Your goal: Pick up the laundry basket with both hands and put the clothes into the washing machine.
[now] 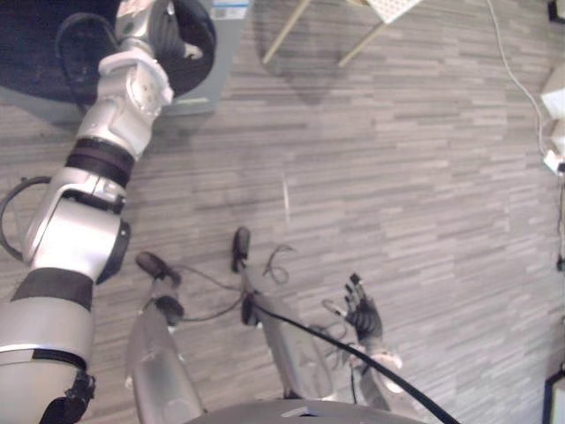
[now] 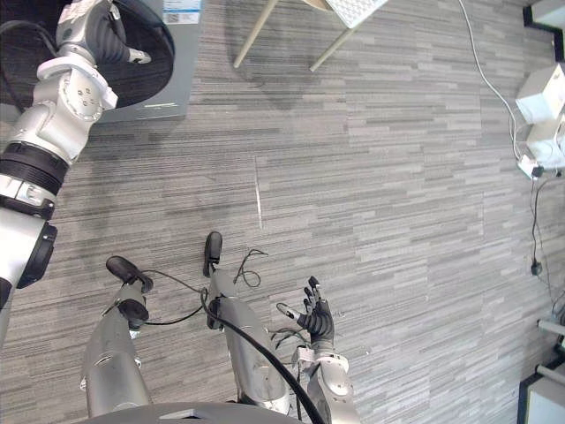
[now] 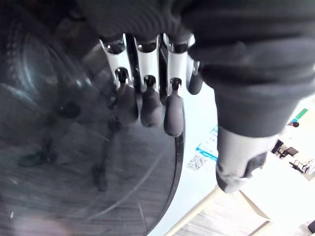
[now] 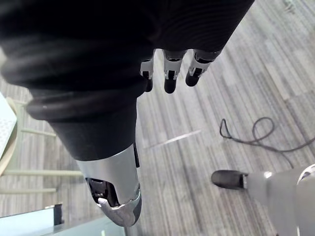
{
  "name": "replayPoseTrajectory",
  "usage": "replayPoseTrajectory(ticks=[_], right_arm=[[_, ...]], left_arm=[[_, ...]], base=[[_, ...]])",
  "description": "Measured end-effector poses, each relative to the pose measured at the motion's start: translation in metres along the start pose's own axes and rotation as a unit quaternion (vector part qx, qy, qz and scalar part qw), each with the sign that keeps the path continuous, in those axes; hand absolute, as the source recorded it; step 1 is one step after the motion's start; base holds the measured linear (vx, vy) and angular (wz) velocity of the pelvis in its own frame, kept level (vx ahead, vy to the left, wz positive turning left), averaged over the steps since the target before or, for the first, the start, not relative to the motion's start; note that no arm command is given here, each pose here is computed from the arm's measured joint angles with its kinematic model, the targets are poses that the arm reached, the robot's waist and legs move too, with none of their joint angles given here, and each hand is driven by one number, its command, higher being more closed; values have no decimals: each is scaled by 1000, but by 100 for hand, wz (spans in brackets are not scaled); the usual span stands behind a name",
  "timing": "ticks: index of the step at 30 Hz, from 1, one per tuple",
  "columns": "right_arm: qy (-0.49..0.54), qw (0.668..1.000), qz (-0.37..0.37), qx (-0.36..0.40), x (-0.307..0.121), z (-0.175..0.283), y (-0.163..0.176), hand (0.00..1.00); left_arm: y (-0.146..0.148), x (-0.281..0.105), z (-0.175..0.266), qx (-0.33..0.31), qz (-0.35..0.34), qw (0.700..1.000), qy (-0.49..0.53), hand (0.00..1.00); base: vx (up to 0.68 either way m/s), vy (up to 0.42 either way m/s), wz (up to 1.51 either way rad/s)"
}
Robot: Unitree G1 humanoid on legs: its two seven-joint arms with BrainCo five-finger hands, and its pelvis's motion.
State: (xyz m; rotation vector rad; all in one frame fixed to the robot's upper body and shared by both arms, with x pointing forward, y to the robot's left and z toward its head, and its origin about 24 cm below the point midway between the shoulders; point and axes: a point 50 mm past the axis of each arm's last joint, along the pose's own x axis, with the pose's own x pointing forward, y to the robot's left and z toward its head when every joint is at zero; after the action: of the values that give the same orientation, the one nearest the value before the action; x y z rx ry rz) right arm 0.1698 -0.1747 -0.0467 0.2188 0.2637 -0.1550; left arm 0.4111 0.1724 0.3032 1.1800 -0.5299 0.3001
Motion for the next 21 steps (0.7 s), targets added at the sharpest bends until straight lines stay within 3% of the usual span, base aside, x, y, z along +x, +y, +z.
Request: replayPoseTrajectory(ticks=[3, 5, 7, 8, 9, 10, 11, 15, 18, 21], right_arm=[[-8, 1000, 1, 6, 1, 2, 4, 0], [10, 1000, -11, 7, -1, -6, 4, 0], [54, 998, -26, -12, -5, -25, -3, 0], [67, 997, -30, -18, -6, -30, -6, 0], [95, 994, -44, -30, -7, -40, -14, 0], [108, 992, -54, -36, -7, -44, -19, 0], [139, 986, -79, -39, -9, -54, -31, 0], [201, 969, -133, -46, -20, -73, -62, 0], [209, 966, -138, -58, -17, -72, -72, 0], [225, 962, -145, -56, -26, -79, -75, 0]], left_arm=[[-27, -26, -15, -58, -3, 998, 14, 0], [-63, -60, -23, -135, -23, 990, 35, 0], [-131, -135, -51, -226, -106, 957, 151, 0], [-146, -158, -57, -241, -127, 945, 183, 0], [-177, -218, -67, -265, -182, 913, 252, 0], [-189, -247, -68, -276, -207, 895, 283, 0], [-205, -300, -66, -298, -246, 858, 339, 0], [-207, -426, -66, -340, -270, 751, 498, 0], [-189, -470, -69, -353, -236, 712, 559, 0], [-182, -480, -72, -361, -223, 702, 572, 0]], base=[[132, 68, 25], [129, 73, 16], [170, 79, 35], [210, 115, 40], [166, 114, 36], [181, 154, 53], [101, 121, 63], [137, 158, 108], [61, 152, 88], [166, 44, 141]])
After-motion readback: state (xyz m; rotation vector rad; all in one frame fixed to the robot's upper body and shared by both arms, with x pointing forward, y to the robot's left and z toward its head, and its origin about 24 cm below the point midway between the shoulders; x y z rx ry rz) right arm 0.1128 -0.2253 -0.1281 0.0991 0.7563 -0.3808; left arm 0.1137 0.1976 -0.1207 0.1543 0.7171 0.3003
